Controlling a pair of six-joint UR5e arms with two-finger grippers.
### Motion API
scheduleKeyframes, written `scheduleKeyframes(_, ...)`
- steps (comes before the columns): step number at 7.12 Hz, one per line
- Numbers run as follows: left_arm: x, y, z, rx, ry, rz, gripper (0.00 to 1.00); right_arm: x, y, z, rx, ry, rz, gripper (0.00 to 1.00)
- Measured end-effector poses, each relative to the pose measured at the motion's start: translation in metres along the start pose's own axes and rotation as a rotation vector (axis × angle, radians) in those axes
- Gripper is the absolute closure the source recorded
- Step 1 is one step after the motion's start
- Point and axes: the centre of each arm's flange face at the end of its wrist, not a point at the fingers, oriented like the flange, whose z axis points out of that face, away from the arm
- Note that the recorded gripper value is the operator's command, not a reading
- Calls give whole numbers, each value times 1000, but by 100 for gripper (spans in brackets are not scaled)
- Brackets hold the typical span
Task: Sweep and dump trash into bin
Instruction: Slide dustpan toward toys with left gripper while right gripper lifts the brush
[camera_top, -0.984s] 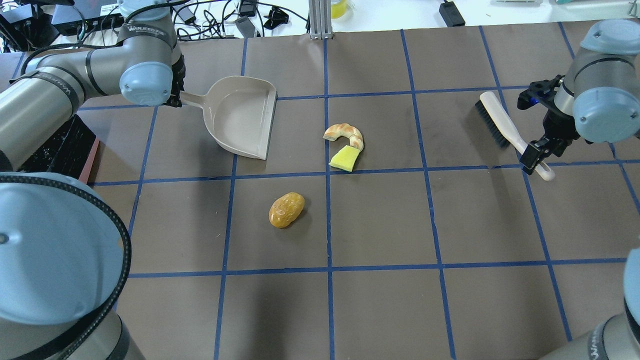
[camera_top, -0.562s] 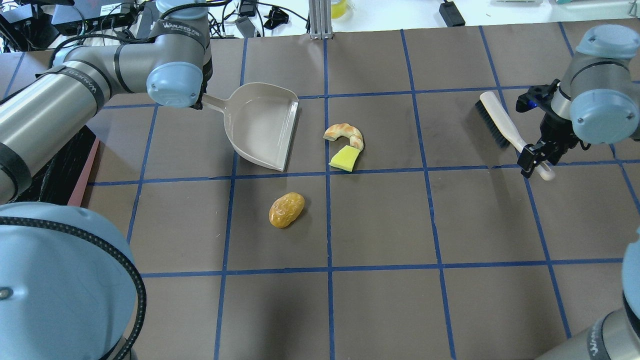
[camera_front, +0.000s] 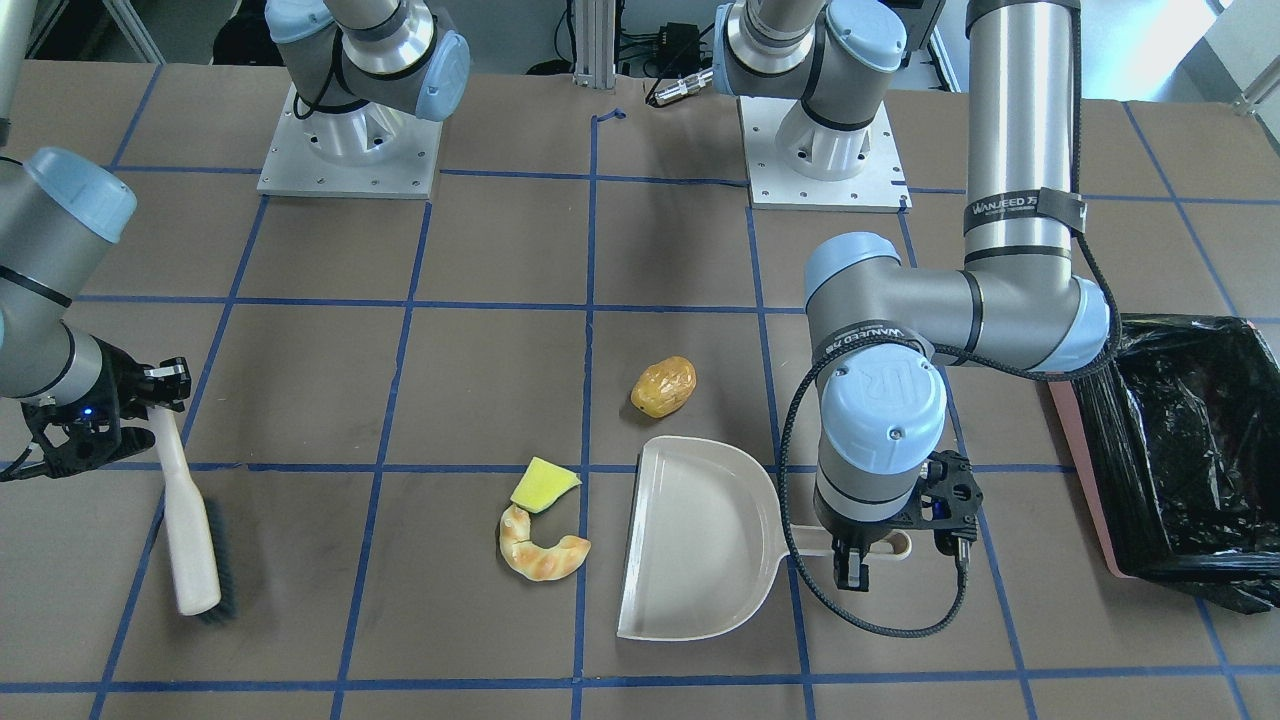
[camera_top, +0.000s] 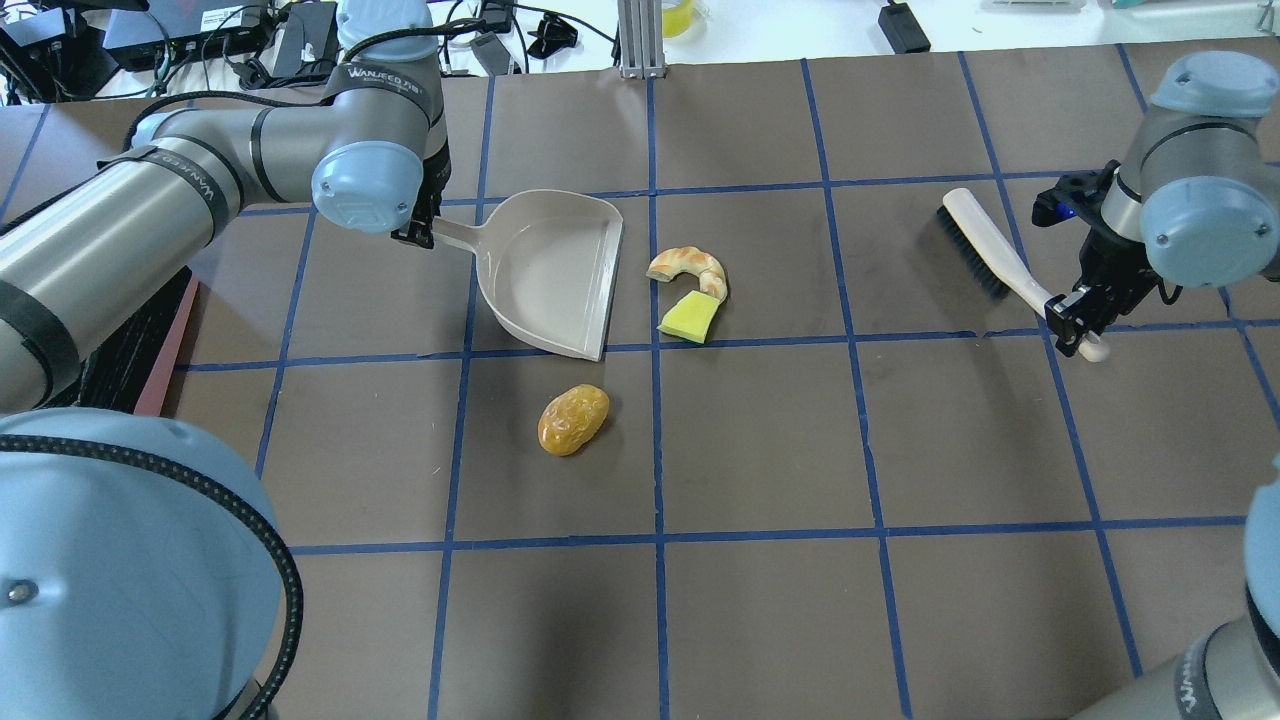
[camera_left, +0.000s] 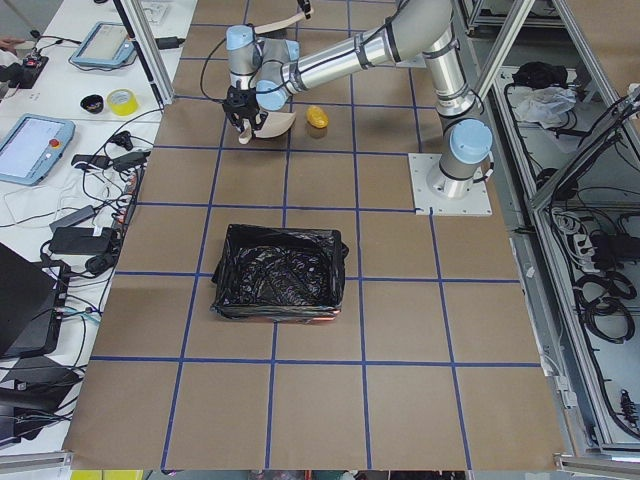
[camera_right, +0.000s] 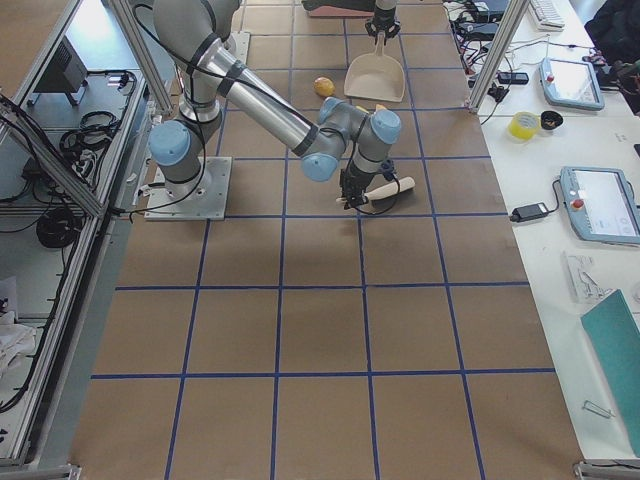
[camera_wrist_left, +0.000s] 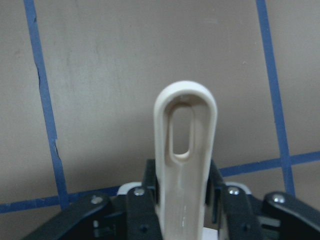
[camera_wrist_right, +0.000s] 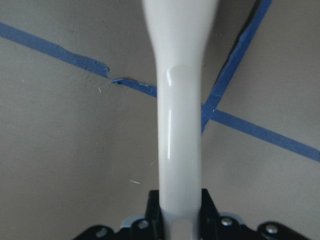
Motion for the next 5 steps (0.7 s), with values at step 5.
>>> scheduleKeyframes(5, 0, -2, 0, 16, -5, -1, 100, -61, -7, -35, 6, -53, 151, 99)
